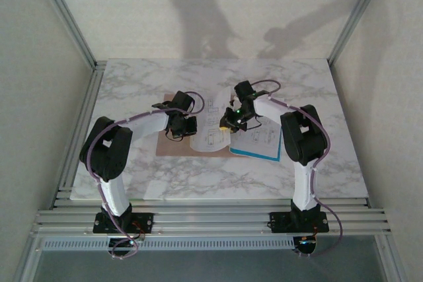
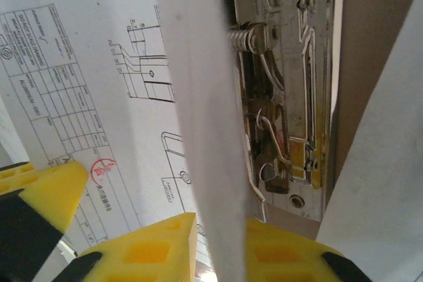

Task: Put the files into the folder

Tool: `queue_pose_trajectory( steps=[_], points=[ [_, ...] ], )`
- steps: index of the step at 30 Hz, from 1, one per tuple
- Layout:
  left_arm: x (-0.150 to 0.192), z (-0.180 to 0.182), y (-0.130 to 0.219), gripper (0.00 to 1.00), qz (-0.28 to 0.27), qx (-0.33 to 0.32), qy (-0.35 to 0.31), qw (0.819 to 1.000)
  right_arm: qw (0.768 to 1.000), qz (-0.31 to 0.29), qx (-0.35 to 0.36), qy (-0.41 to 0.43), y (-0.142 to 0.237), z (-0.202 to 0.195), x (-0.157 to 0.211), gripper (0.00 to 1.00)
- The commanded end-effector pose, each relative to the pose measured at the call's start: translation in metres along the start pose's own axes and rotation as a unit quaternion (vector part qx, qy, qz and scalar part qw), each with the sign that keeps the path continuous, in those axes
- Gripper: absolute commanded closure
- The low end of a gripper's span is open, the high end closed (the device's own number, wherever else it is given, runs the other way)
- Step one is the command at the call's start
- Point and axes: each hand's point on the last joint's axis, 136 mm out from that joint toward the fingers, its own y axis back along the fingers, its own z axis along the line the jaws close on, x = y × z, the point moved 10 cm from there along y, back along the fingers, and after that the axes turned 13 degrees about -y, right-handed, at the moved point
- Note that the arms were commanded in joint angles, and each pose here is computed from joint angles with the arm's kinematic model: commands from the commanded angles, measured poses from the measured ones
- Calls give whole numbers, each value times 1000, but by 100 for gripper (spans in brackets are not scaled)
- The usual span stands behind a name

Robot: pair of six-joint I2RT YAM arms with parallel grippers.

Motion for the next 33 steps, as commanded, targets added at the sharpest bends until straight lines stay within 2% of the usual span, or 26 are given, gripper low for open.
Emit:
queue_pose_trajectory(
  steps=[1,4,5,7,9,10,12,16,21,25,33],
  points=[
    [-1,3,-1,100,0,-1,5,1000,999,-6,31,18,0,0,3,93],
    [-2,3,3,100,-6,-4,8,1000,998,-27,45,39,9,3,3,100],
    [-2,3,4,94,-10,-6,9,1000,997,-35,56,43,12,3,3,100],
    [-4,5,9,68,-19,-11,14,1000,994,-55,77,61,20,3,3,100],
    [-5,9,16,50,-30,-16,28,999,990,-75,89,80,28,6,4,100],
    [-5,14,20,46,-36,-19,37,998,988,-86,92,91,33,7,4,100],
    [-5,24,29,45,-48,-24,62,997,983,-108,96,112,43,10,6,100],
    [5,59,45,50,-54,-46,139,988,969,-163,107,153,63,16,8,100],
    [27,94,59,70,-44,-65,214,974,952,-211,83,208,81,25,12,100],
    [46,108,63,79,-30,-80,242,967,938,-236,53,248,90,32,15,100],
    [72,119,58,97,-14,-76,278,957,907,-247,-28,341,87,45,20,100]
  ],
)
